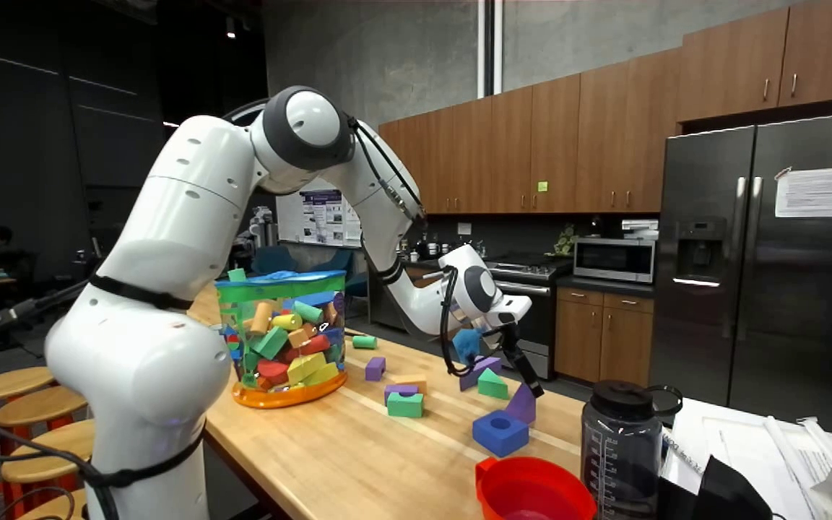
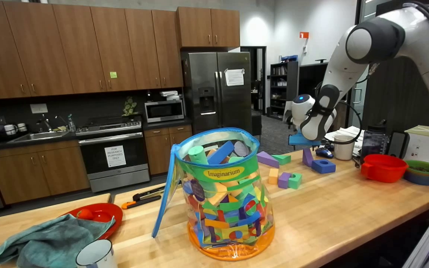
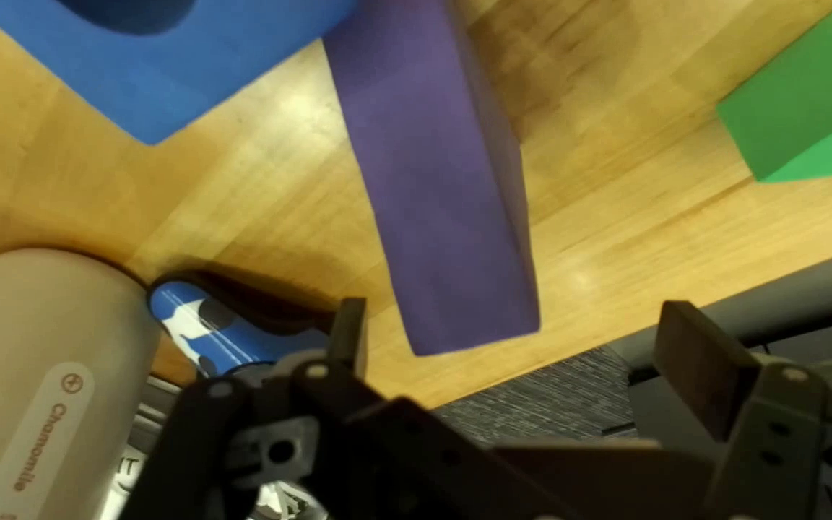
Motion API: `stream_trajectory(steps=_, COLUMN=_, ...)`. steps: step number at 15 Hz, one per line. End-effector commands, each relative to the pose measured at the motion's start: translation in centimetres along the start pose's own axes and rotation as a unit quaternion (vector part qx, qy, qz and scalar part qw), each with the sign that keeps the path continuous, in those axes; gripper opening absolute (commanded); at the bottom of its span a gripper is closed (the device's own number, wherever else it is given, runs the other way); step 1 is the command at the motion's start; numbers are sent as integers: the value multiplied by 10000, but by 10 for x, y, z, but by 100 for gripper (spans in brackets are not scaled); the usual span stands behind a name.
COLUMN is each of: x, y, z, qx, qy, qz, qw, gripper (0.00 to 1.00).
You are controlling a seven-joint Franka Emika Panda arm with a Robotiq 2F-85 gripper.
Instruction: Put the purple block to the right into the bag
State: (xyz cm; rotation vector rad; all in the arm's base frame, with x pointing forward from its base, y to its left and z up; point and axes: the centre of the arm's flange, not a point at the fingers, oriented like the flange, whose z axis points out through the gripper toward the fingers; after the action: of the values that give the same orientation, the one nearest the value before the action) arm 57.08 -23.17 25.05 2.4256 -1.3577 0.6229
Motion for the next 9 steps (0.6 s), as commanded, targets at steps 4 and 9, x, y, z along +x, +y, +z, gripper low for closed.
stream_trajectory(steps=4, x=-1, y=-6, z=9, qx=-80, qy=51, qz=86, qw=9999, gripper=100)
stream_trajectory(steps=9, x=-10, y=-10, z=17, qx=-136, qy=6, qz=14, qw=9999, gripper=100)
